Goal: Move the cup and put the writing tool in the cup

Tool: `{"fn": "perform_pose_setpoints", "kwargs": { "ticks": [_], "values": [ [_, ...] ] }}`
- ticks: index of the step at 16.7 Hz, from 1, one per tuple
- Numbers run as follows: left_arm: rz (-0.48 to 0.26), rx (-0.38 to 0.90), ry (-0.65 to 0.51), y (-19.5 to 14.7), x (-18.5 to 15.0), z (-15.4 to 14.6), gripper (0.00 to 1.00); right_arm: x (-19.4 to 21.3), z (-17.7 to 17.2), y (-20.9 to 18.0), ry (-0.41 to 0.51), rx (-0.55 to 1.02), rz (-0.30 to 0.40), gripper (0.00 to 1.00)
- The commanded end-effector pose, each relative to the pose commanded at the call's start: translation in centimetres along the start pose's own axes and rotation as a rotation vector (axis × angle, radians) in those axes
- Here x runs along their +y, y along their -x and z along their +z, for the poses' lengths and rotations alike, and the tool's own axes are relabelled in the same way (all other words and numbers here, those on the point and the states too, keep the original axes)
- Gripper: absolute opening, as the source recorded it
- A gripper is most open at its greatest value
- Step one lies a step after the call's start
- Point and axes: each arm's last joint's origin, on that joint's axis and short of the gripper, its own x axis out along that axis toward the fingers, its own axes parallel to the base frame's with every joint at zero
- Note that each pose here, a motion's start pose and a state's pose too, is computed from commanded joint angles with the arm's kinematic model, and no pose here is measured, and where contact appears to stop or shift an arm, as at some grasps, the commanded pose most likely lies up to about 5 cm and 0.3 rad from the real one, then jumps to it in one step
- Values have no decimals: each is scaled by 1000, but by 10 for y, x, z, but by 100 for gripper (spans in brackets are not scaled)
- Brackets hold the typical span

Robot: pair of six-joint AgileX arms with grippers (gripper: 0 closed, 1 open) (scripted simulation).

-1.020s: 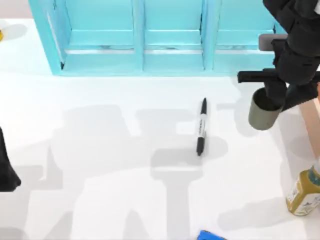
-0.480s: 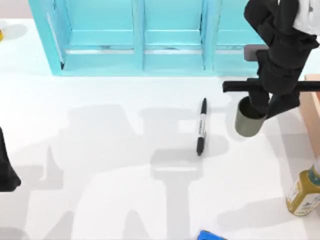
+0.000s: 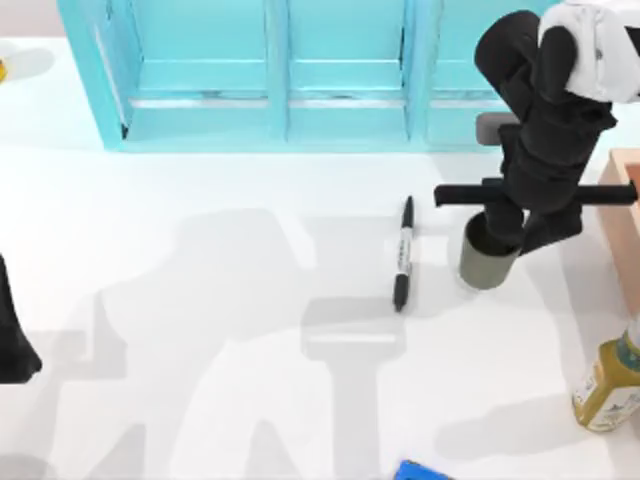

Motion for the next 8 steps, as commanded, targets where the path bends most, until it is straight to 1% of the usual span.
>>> {"fn": "perform_pose_setpoints", "kwargs": {
  "ticks": [8],
  "values": [
    [0,0,0,0,0,0,100,0,0,0,0,0,0,60]
  ]
}}
